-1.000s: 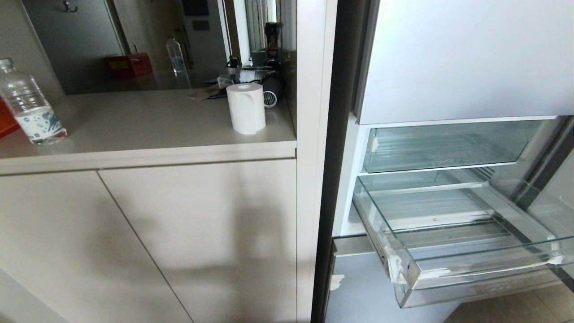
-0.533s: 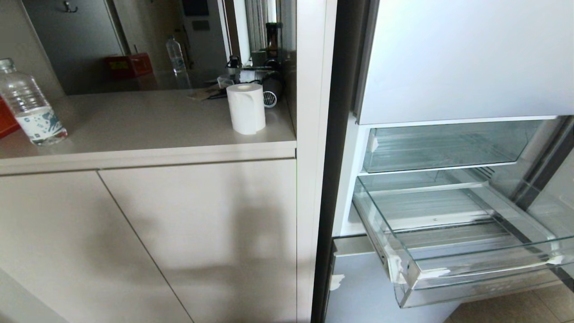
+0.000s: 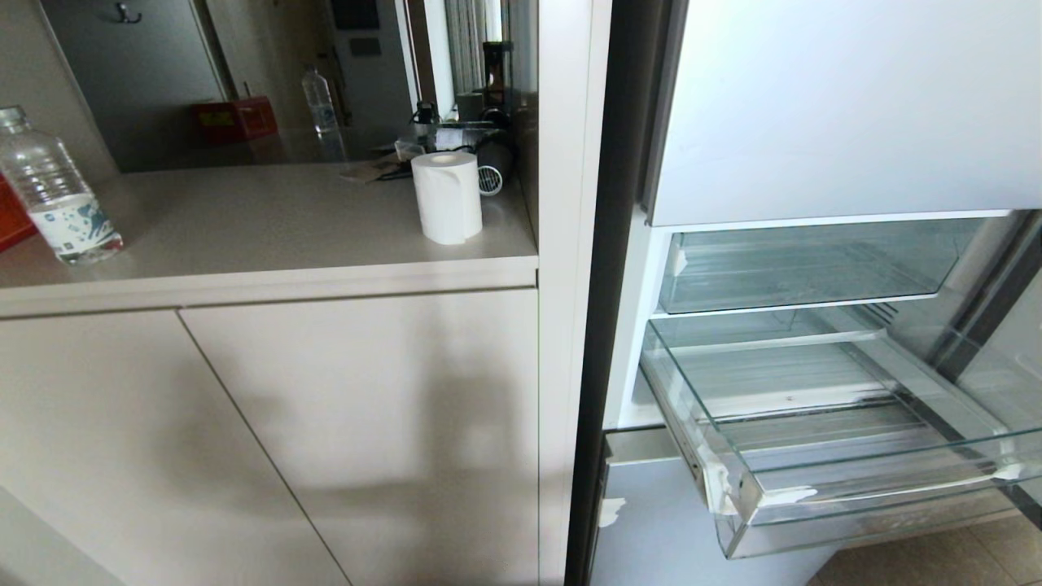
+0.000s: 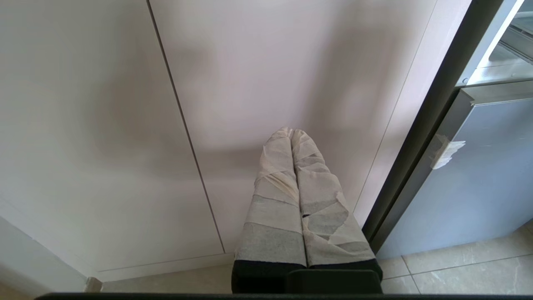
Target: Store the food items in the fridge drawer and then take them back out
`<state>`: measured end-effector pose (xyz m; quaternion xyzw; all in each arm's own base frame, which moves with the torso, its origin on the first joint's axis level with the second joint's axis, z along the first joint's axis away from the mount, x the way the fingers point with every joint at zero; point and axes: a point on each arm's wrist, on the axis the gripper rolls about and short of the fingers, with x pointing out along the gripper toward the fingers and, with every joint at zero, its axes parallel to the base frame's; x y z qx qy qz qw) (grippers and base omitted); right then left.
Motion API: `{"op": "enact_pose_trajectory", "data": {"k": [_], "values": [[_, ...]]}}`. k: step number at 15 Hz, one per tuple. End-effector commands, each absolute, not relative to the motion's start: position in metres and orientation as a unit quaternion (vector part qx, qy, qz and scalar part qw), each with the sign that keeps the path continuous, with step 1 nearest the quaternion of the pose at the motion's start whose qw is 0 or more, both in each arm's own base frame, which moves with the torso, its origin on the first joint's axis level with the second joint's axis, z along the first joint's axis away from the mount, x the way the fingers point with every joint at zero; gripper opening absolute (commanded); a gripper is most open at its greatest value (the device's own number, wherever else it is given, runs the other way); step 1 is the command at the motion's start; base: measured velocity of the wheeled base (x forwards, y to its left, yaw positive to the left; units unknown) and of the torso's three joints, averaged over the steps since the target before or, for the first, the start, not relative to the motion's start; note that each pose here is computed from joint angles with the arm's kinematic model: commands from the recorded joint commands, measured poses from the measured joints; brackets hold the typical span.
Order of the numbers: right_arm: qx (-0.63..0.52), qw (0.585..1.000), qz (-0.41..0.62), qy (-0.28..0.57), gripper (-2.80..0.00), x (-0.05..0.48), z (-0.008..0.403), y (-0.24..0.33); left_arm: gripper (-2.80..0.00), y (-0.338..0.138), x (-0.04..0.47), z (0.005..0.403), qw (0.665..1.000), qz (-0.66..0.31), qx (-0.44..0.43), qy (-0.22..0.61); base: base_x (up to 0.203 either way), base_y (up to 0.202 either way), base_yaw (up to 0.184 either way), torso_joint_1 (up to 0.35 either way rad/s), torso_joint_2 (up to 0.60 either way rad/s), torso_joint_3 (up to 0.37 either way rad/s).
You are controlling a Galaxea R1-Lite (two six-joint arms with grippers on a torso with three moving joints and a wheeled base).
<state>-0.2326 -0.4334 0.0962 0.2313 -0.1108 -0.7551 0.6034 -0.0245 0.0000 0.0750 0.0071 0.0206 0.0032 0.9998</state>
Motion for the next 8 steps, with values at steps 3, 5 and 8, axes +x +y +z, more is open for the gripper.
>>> {"op": "enact_pose_trajectory", "data": {"k": [3, 5, 8], "values": [[0.250, 0.603, -0.754, -0.075, -2.80, -0.230, 0.052, -0.445, -2.80, 0.000, -0.024, 0.075, 1.000, 0.004, 0.007, 0.022, 0.000, 0.000, 0.000, 0.000, 0.00, 0.000], [0.257, 0.604, -0.751, -0.071, -2.80, -0.227, 0.044, -0.447, -2.80, 0.000, -0.024, 0.075, 1.000, 0.003, 0.007, 0.021, 0.000, 0.000, 0.000, 0.000, 0.00, 0.000], [0.262, 0.610, -0.745, -0.065, -2.80, -0.217, 0.041, -0.451, -2.80, 0.000, -0.024, 0.075, 1.000, 0.004, 0.008, 0.022, 0.000, 0.000, 0.000, 0.000, 0.00, 0.000]]}}
